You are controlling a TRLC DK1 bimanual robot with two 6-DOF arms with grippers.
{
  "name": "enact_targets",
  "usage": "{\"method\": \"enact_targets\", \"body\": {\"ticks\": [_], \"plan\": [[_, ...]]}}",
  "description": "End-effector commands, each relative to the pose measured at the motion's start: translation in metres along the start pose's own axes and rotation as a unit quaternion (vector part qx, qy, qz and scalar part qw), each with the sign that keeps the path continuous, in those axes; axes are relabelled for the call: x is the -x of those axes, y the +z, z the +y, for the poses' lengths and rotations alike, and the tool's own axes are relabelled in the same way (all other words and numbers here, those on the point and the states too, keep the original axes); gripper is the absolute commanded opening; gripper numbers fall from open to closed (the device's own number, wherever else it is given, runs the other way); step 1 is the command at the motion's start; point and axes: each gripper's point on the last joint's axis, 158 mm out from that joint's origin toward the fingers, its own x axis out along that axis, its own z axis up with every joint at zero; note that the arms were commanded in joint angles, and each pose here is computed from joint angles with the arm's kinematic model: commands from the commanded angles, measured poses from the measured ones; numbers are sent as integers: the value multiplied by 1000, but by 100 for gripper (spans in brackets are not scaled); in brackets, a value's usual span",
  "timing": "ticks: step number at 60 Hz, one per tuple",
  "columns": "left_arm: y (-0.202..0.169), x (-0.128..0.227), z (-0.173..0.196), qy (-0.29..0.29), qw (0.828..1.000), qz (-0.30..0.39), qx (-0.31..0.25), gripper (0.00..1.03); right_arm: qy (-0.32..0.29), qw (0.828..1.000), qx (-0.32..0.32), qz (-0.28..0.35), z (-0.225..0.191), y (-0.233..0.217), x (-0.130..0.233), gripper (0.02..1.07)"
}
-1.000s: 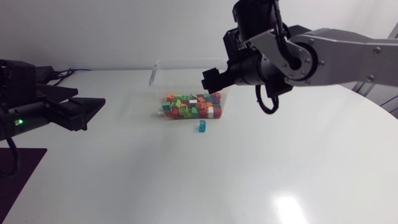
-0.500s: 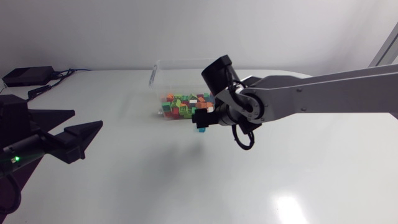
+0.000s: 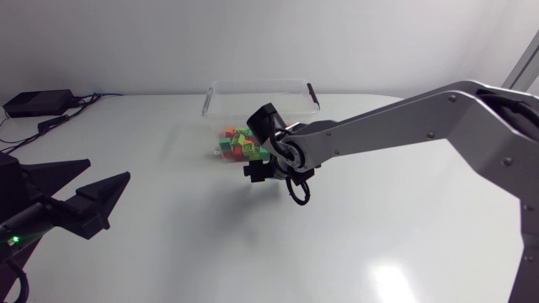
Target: Place the duplo bricks in the container
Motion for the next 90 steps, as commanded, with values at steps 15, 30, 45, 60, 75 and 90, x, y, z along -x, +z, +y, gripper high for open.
{"method": "enact_targets", "body": {"ticks": [15, 30, 45, 60, 75, 90], "plan": [[-9, 12, 4, 19, 999, -18, 19, 97, -21, 997, -64, 35, 5, 0, -36, 89], [-8, 23, 3, 26, 998, -49, 24, 96, -35, 996, -77, 42, -2, 0, -53, 78], [-9, 31, 5, 40, 996, -69, 25, 96, -48, 996, -73, 35, -3, -3, -57, 44], [-12, 36, 4, 42, 996, -76, 29, 96, -49, 996, -62, 31, -1, -7, -58, 36], [-18, 38, 7, 50, 996, -59, 36, 94, -40, 998, -52, 20, 1, -7, -49, 32], [-25, 39, 14, 66, 995, -48, 50, 94, -17, 999, -40, -12, 2, 0, -5, 32]]}}
